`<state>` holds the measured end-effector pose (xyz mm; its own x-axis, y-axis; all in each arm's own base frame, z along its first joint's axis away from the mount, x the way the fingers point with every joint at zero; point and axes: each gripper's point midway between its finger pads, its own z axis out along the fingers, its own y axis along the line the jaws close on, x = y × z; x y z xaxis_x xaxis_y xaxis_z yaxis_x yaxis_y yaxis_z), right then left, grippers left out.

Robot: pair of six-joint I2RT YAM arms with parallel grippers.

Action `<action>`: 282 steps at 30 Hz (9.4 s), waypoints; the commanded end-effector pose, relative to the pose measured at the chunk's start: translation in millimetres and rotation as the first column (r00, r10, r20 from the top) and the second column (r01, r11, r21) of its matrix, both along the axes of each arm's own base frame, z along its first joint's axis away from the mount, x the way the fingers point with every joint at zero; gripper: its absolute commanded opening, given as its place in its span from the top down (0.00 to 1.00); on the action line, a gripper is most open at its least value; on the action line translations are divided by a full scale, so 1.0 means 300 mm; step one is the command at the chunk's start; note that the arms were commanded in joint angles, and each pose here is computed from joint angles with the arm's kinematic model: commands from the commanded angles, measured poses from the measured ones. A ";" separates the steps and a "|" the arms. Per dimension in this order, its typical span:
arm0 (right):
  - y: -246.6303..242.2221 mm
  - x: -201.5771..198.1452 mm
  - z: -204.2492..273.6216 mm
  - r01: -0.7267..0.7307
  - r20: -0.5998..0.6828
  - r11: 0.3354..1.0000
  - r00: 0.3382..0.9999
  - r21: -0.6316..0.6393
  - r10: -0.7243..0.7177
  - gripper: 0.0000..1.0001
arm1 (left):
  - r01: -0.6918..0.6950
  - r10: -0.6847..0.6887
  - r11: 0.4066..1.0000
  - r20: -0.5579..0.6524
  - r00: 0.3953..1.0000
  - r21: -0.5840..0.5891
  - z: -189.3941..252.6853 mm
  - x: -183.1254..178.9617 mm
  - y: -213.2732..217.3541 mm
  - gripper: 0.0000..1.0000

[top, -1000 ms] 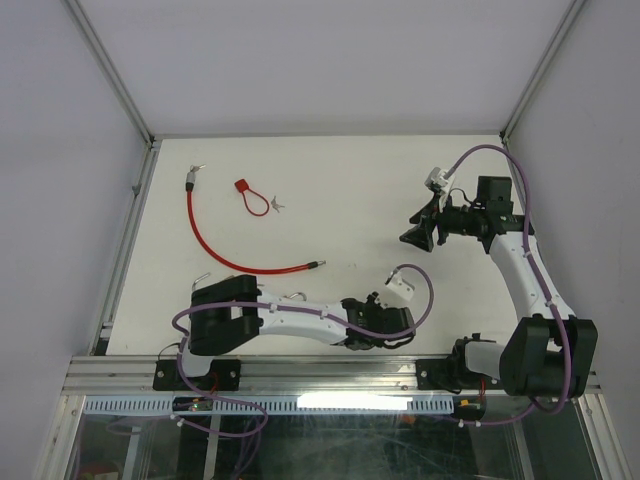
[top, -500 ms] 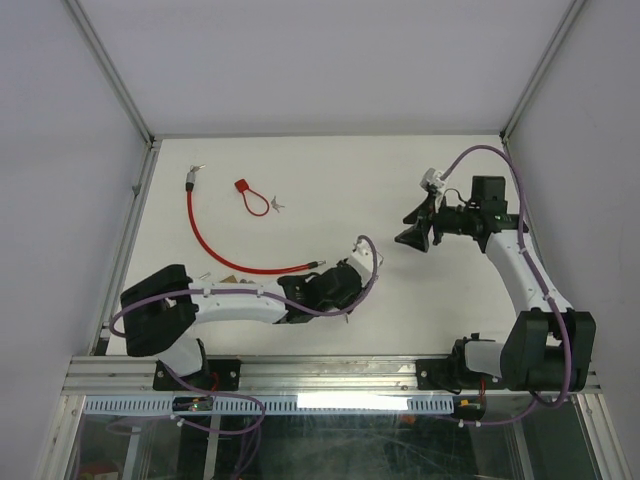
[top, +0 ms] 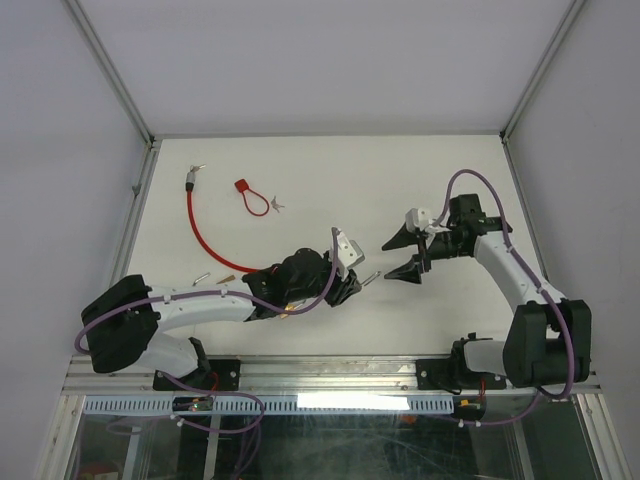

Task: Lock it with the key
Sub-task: Pick up the lock from the center of the board, then lock the lock.

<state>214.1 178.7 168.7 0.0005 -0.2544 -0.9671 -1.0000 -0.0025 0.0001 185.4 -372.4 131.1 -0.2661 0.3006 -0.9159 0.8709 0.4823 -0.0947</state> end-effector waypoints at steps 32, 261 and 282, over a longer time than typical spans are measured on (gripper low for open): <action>0.072 -0.103 -0.049 -0.218 0.086 0.973 0.971 -0.071 0.224 0.66 | 0.146 -0.140 0.981 0.054 0.989 -0.124 0.130 -0.036 -0.027 0.99; 0.111 -0.017 0.068 -0.048 -0.210 0.996 0.977 -0.075 0.031 1.00 | -0.239 0.156 0.877 -0.224 0.962 -0.417 0.151 0.032 0.141 0.26; 0.111 -0.019 0.065 -0.048 -0.213 0.996 0.976 -0.074 0.031 1.00 | -0.171 0.124 0.937 -0.169 0.978 -0.303 0.057 0.086 0.037 0.54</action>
<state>209.0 208.7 169.7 -0.2402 -0.3865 -0.8904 -0.9647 -0.0068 0.2632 205.6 -351.1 130.2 -0.4833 -0.0389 -0.8746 0.7180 0.5540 -0.4214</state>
